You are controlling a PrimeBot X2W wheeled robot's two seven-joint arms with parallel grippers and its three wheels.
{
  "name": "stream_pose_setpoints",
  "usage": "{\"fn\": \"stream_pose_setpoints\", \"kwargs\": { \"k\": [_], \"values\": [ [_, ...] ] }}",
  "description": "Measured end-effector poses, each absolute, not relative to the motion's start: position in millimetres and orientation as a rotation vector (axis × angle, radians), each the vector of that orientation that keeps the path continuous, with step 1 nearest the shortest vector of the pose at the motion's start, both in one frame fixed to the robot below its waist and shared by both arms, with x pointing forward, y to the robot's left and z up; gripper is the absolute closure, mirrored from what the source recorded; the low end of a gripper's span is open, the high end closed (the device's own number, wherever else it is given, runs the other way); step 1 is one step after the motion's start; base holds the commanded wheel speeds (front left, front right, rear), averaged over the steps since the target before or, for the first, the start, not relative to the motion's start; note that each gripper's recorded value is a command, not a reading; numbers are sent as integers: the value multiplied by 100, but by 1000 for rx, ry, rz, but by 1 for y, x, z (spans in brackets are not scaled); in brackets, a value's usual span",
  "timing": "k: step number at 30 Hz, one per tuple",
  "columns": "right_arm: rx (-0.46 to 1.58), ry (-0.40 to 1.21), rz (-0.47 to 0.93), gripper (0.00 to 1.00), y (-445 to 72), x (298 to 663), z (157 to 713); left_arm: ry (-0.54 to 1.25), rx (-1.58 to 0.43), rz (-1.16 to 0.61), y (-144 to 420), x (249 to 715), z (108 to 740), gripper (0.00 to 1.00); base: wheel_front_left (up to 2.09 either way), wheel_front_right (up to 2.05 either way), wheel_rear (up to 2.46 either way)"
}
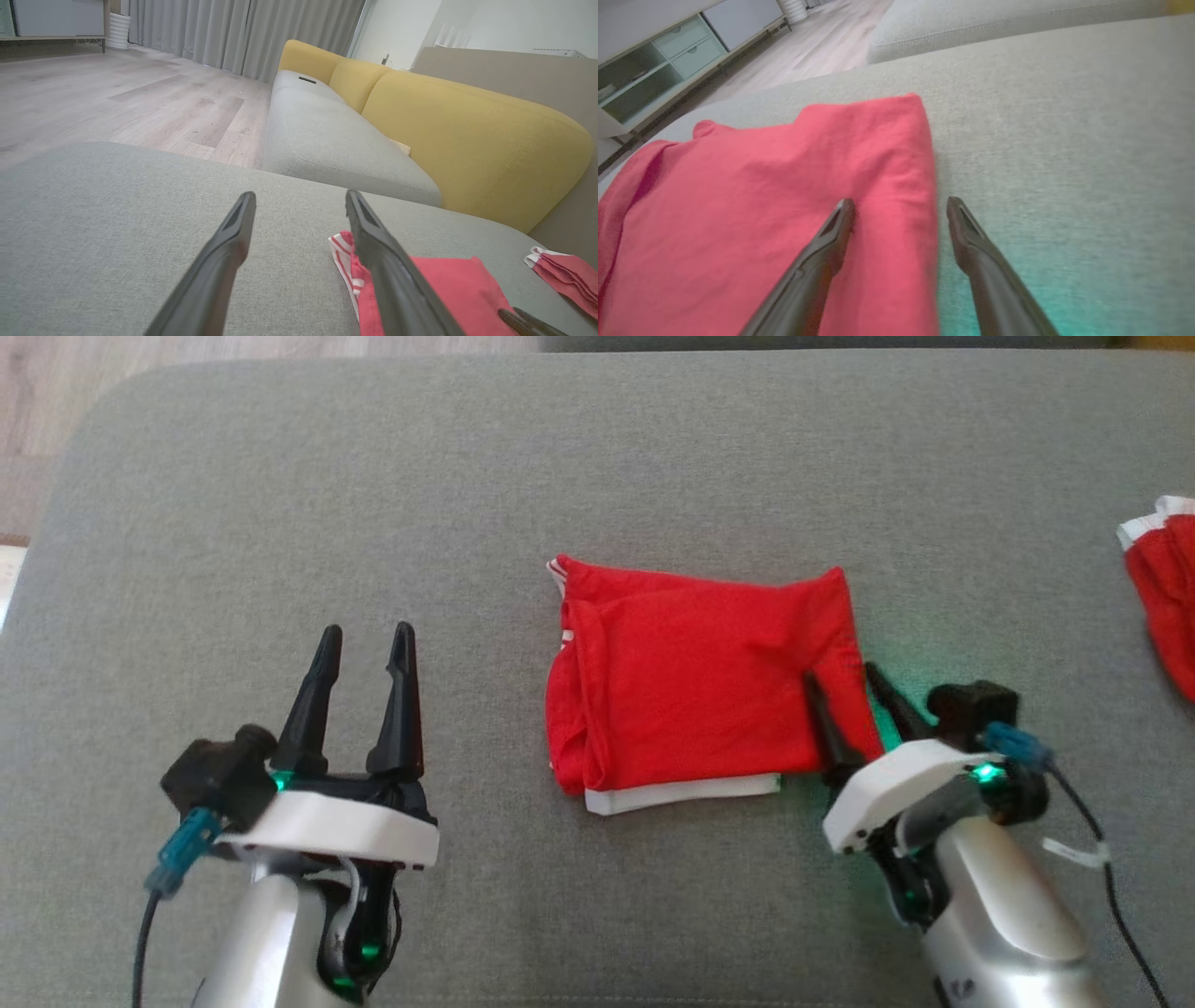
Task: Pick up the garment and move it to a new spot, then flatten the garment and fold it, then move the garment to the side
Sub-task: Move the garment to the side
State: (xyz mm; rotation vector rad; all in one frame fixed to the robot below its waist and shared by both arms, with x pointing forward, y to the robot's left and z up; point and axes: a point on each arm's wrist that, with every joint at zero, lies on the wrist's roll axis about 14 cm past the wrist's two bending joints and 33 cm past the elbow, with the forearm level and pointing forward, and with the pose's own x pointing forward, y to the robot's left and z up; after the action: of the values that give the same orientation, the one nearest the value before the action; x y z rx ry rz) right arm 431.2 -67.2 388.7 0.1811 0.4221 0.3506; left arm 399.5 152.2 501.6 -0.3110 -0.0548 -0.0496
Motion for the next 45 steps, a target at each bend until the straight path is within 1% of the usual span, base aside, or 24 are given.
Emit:
{"fn": "stream_pose_setpoints", "kwargs": {
  "k": [4, 9, 10, 11, 15, 18, 22, 25, 28, 32, 39, 45],
  "values": [
    [173, 508, 390, 0, -54, 425, 373, -51, -316, -38, 156, 399, 500, 0, 0, 0, 0],
    [168, 558, 404, 0, -52, 425, 368, -55, -314, -28, 157, 398, 501, 0, 0, 0, 0],
    [169, 563, 406, 12, -51, 426, 368, -56, -314, -30, 157, 398, 502, 0, 0, 0, 0],
    [169, 563, 407, 100, -52, 426, 369, -57, -315, -31, 157, 398, 502, 0, 0, 0, 0],
    [160, 552, 395, 100, -56, 428, 371, -60, -320, -43, 153, 400, 504, 0, 0, 0, 0],
    [110, 517, 393, 100, -61, 428, 375, -62, -323, -58, 148, 402, 505, 0, 0, 0, 0],
    [41, 462, 381, 100, -72, 434, 385, -65, -328, -80, 140, 405, 506, 0, 0, 0, 0],
    [-45, 380, 362, 100, -92, 448, 406, -68, -332, -106, 132, 408, 508, 0, 0, 0, 0],
    [-136, 301, 334, 100, -119, 461, 432, -72, -338, -143, 119, 411, 511, 0, 0, 0, 0],
    [-247, 259, 286, 100, -159, 472, 457, -76, -350, -205, 100, 416, 514, 0, 0, 0, 0],
    [-427, 289, 165, 100, -245, 485, 480, -111, -359, -341, 56, 435, 526, 0, 0, 0, 0],
    [-494, 315, -10, 100, -329, 496, 501, -102, -369, -398, 35, 450, 519, 0, 0, 0, 0]
  ]
}}
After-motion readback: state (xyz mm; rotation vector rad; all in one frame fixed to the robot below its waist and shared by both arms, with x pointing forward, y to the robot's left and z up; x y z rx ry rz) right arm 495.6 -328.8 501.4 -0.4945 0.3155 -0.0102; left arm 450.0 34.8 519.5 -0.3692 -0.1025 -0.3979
